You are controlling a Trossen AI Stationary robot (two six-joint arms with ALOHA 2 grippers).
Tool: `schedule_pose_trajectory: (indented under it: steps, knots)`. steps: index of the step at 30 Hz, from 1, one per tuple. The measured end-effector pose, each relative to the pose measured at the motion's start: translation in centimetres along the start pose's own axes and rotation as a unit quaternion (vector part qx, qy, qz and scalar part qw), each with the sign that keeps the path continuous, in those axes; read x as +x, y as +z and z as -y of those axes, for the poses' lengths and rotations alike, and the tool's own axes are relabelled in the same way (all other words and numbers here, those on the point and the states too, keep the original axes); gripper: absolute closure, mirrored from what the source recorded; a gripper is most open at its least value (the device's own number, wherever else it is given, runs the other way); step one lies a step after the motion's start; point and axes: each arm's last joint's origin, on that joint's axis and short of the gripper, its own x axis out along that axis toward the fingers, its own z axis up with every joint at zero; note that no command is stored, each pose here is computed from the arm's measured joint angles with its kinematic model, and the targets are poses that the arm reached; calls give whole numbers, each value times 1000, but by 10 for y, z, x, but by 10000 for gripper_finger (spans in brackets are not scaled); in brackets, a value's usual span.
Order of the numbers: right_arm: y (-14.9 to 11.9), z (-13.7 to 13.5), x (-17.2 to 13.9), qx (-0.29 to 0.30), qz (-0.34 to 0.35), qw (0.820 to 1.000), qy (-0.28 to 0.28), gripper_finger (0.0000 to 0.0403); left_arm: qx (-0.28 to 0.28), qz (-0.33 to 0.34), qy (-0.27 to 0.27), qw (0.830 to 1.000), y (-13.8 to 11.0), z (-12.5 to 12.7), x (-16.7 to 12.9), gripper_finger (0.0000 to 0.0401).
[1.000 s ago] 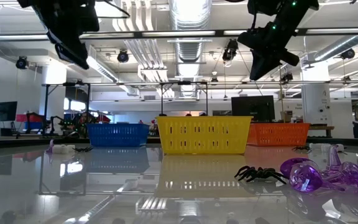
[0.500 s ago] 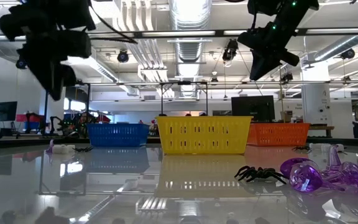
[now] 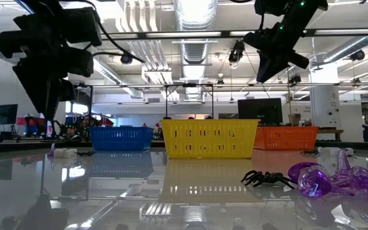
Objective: Sort Halloween decoration
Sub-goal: Put the purple witch hat toy into the blue bin
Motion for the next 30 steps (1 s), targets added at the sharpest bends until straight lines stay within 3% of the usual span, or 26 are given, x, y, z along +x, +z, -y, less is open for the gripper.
schedule_pose_trajectory:
  steps: [14,30]
  knots:
    - [0,0,0,-1,-2,1000,-1,355,-17,-51,8,999,17,-9,40,264]
    - [-1,0,0,-6,-5,1000,0,355,-26,-67,19,997,20,-12,51,264]
